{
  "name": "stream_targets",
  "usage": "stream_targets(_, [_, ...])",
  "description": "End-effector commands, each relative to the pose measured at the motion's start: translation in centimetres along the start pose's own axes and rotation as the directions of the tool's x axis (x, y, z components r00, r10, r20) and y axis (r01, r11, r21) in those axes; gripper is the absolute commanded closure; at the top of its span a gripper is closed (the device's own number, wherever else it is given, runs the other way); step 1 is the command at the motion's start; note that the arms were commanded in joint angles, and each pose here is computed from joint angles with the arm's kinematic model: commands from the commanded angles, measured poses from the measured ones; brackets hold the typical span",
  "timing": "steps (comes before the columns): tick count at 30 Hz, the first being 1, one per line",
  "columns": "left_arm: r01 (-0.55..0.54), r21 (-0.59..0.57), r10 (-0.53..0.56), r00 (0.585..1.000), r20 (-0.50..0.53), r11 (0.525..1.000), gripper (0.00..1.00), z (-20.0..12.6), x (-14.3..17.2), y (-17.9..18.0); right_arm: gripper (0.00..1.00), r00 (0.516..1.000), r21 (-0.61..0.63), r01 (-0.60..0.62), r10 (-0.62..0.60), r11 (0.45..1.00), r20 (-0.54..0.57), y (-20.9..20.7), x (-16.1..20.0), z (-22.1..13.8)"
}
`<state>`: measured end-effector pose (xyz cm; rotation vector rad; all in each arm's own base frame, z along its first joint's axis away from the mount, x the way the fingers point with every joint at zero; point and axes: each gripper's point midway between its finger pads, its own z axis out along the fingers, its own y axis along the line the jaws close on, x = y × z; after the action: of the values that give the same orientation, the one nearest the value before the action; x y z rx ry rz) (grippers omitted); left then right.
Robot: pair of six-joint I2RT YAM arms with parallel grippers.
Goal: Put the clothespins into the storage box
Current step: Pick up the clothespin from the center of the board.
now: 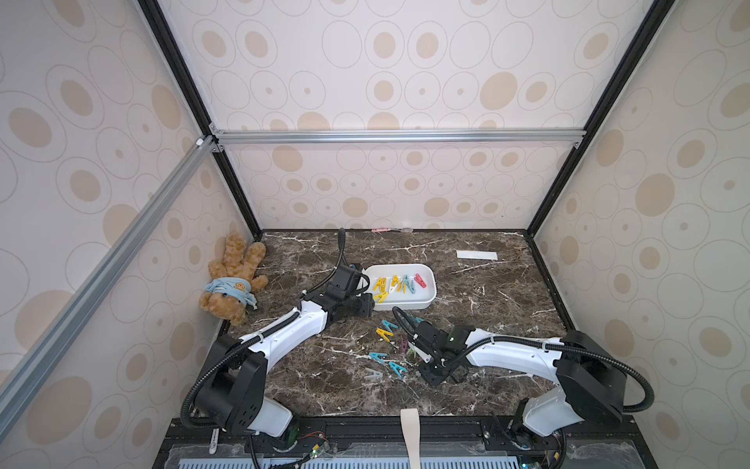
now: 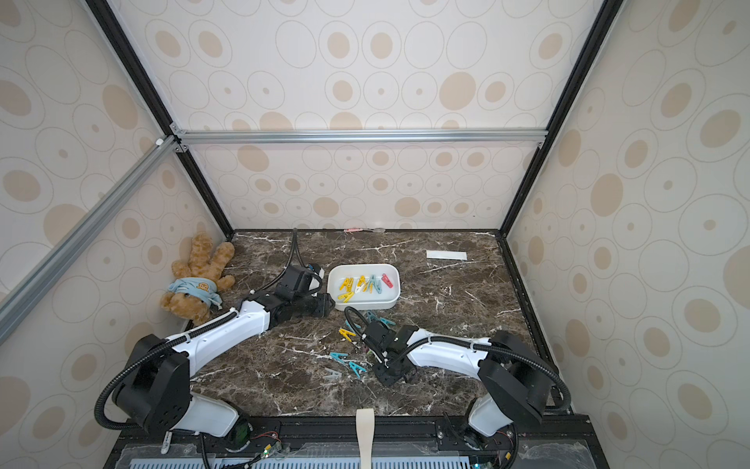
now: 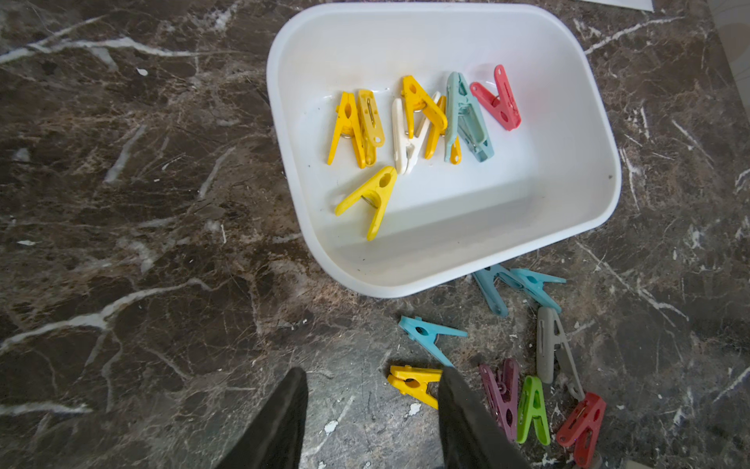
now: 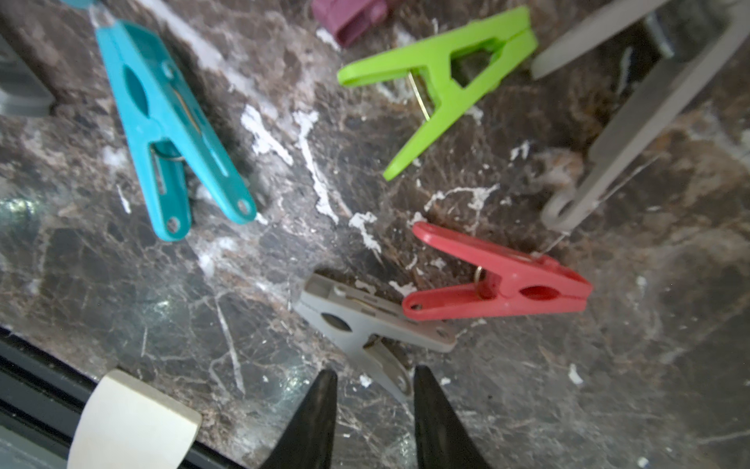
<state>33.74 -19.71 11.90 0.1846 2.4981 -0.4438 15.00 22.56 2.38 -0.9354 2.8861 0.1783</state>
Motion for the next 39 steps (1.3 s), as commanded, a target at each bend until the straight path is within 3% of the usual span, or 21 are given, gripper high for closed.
stream_targets(1, [0.015,-0.006,-0.014,1.000,0.024,1.000,0.48,-0.8,-0.6,0.3,0.66,1.000,0.001,0.004,-0.004,1.000,-0.029,0.1,0.7,0.7])
stream_targets(10, [0.015,-0.004,-0.015,1.000,0.023,1.000,0.48,-0.7,-0.6,0.3,0.73,0.999,-0.019,-0.001,0.000,1.000,-0.038,0.4,0.9,1.2])
stream_targets(19, [0.022,-0.026,-0.020,0.999,0.049,0.999,0.48,-1.4,-1.1,0.6,0.91,0.999,-0.061,0.012,-0.013,0.998,-0.030,1.1,0.9,0.8])
stream_targets(26, [0.032,-0.049,-0.028,0.997,0.078,0.998,0.48,-2.8,-1.3,1.1,1.00,1.000,-0.109,0.030,-0.029,0.994,0.005,2.1,0.1,-1.7])
stream_targets(32, [0.052,-0.054,-0.048,0.996,0.073,0.997,0.48,-3.8,-0.9,1.3,1.00,0.995,-0.168,0.046,-0.030,0.985,0.091,2.9,-3.3,-6.5])
stream_targets(39, [0.107,-0.053,-0.105,0.994,0.040,0.993,0.48,-3.9,1.2,1.8,1.00,0.969,-0.334,-0.019,0.100,0.943,0.227,1.2,-12.2,-12.2])
